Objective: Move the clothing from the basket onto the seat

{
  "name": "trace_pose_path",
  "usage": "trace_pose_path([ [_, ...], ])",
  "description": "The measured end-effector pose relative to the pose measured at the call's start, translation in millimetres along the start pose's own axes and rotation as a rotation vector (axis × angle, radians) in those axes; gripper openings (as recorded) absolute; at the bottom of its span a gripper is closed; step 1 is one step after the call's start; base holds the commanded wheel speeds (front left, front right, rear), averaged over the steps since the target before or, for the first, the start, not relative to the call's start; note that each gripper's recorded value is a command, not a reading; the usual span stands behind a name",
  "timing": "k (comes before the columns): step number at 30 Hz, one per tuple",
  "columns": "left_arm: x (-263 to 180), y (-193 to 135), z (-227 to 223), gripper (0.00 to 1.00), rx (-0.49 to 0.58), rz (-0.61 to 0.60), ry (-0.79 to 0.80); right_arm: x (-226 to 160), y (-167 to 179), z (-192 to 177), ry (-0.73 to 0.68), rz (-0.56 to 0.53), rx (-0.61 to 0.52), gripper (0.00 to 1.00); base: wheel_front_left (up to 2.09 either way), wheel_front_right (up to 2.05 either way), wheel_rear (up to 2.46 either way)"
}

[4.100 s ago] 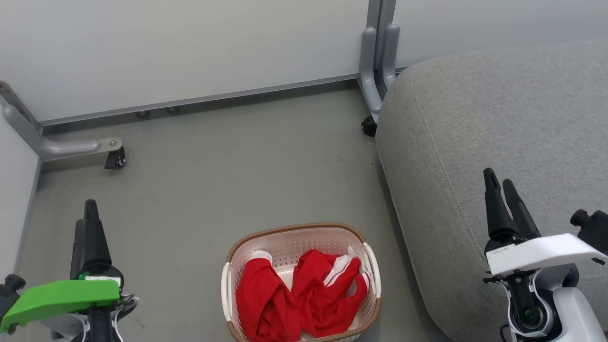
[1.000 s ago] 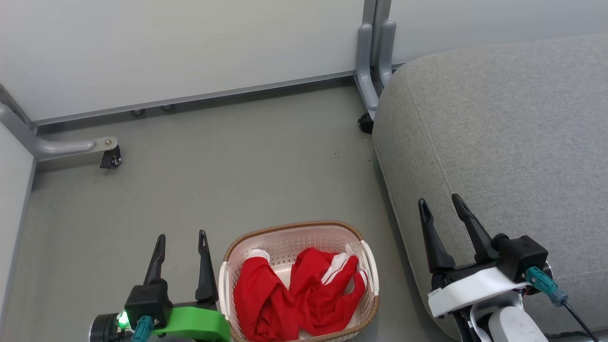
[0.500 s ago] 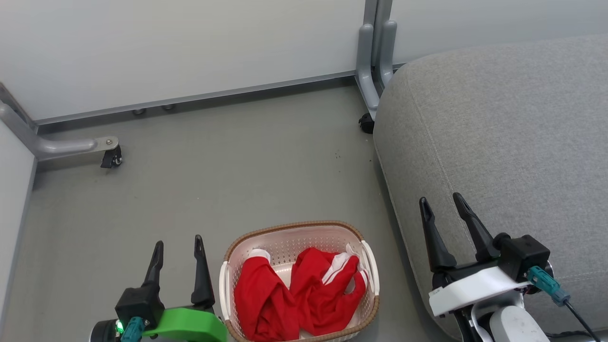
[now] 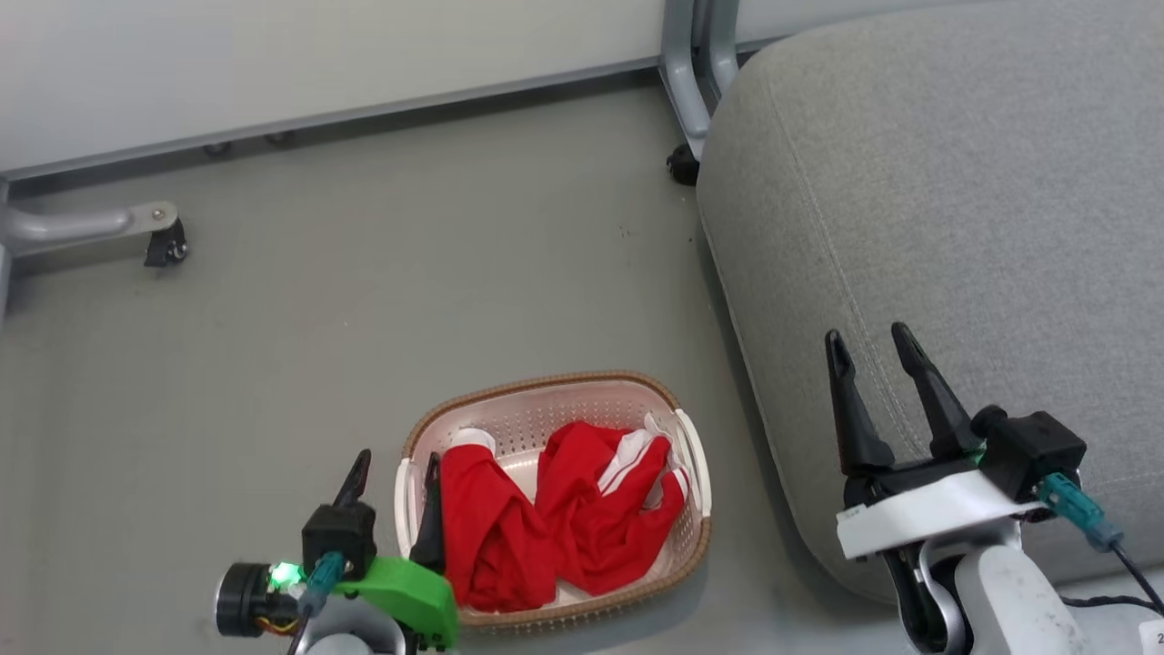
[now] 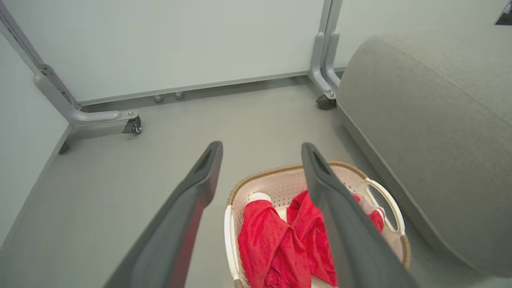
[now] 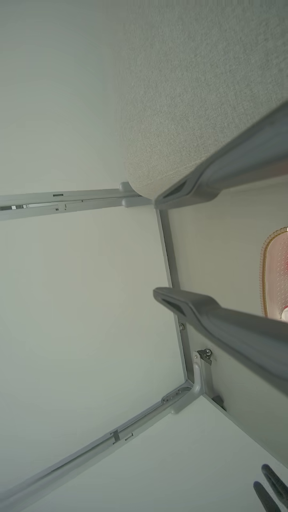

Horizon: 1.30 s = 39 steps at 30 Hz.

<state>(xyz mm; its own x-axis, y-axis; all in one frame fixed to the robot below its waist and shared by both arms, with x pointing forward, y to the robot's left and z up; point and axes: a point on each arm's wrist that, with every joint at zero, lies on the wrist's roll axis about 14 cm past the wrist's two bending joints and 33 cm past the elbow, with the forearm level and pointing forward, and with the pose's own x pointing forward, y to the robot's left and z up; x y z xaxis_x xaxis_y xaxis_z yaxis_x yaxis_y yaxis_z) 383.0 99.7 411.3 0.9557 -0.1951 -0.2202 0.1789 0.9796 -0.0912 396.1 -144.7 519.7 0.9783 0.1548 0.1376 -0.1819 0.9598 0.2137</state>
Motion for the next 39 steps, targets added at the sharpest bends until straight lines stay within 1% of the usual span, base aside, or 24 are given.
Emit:
trace_pose_path([
  [4, 27.5, -4.7, -18.4, 1.0, 0.1, -0.065, 0.069, 13.9, -9.7, -5.8, 0.006, -0.019, 0.008, 1.0, 0.0, 0.0, 0.0],
  [7, 49.3, -6.0, -41.8, 1.0, 0.22, -0.144, 0.145, 26.6, -17.9, -15.1, 0.019, -0.035, 0.019, 1.0, 0.0, 0.0, 0.0],
  [8, 53.2, -6.3, -47.4, 1.0, 0.246, -0.164, 0.163, 28.8, -19.0, -17.9, 0.024, -0.037, 0.023, 1.0, 0.0, 0.0, 0.0],
  [10, 63.7, -7.9, -75.3, 1.0, 0.369, -0.259, 0.246, 36.5, -21.9, -30.3, 0.049, -0.04, 0.033, 1.0, 0.0, 0.0, 0.0],
  [13, 77.8, -8.3, -105.8, 1.0, 0.534, -0.395, 0.331, 43.3, -27.2, -47.7, 0.084, -0.053, 0.05, 1.0, 0.0, 0.0, 0.0],
  [17, 97.0, -7.1, -142.0, 1.0, 0.646, -0.518, 0.435, 43.6, -38.0, -76.3, 0.152, -0.083, 0.068, 1.0, 0.0, 0.0, 0.0],
  [20, 101.2, -3.8, -173.3, 1.0, 0.704, -0.588, 0.536, 40.4, -49.0, -94.2, 0.196, -0.116, 0.08, 1.0, 0.0, 0.0, 0.0],
  [22, 104.8, -6.8, -188.8, 1.0, 0.731, -0.632, 0.575, 36.9, -55.6, -103.8, 0.22, -0.141, 0.097, 1.0, 0.0, 0.0, 0.0],
  [28, 114.6, -31.6, -226.2, 1.0, 0.783, -0.76, 0.636, 25.0, -75.3, -124.5, 0.28, -0.206, 0.111, 1.0, 0.0, 0.0, 0.0],
  [30, 117.6, -39.3, -234.9, 1.0, 0.824, -0.809, 0.634, 21.8, -80.3, -129.5, 0.295, -0.223, 0.112, 1.0, 0.0, 0.0, 0.0],
  [34, 124.5, -45.3, -253.7, 1.0, 0.88, -0.854, 0.668, 18.7, -89.4, -138.5, 0.32, -0.246, 0.103, 1.0, 0.0, 0.0, 0.0],
  [39, 129.2, -37.9, -273.9, 1.0, 0.975, -0.875, 0.733, 9.8, -99.6, -147.0, 0.348, -0.287, 0.111, 1.0, 0.0, 0.0, 0.0],
])
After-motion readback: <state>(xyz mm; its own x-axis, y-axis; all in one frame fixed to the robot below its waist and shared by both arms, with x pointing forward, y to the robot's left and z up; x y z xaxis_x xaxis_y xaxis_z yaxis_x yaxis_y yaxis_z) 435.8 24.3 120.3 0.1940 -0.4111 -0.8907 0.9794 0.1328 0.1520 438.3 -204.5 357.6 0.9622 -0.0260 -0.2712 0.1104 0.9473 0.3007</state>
